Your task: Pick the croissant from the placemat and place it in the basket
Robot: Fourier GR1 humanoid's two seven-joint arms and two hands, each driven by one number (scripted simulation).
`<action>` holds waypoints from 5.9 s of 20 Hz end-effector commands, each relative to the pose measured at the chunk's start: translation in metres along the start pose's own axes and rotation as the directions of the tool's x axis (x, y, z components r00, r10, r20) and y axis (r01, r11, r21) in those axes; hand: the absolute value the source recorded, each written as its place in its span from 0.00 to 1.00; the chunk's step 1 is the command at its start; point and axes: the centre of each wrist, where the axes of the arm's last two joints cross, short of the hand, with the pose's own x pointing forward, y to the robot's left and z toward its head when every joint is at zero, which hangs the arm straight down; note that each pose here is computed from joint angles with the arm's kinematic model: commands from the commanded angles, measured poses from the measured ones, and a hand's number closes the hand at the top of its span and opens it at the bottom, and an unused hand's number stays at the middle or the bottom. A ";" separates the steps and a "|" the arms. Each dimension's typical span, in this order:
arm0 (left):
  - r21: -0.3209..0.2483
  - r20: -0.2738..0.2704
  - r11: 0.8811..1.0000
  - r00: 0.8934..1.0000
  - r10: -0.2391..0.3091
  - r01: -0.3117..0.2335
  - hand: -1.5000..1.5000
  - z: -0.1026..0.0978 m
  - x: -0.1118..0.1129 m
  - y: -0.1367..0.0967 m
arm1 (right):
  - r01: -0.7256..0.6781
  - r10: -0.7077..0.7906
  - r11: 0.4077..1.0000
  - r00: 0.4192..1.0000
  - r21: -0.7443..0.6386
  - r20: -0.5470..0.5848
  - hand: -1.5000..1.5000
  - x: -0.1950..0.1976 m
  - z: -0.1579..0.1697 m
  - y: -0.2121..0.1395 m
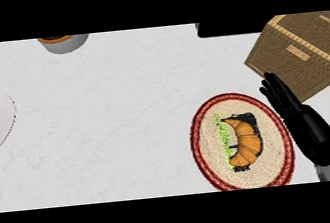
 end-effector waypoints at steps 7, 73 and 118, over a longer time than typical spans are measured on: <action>-0.248 -0.334 0.917 0.916 0.223 -0.314 0.50 0.010 -0.002 -0.060 | -0.324 0.154 0.895 0.870 0.307 0.469 1.00 0.086 -0.059 -0.044; -0.313 -0.462 0.866 0.859 0.221 -0.391 0.50 -0.035 0.006 -0.083 | -0.638 0.653 0.704 0.754 0.311 0.068 0.00 0.004 -0.028 0.011; -0.297 -0.445 0.870 0.863 0.238 -0.393 0.50 -0.044 -0.011 -0.061 | -0.764 0.827 0.419 0.544 0.491 0.141 1.00 -0.072 -0.025 0.016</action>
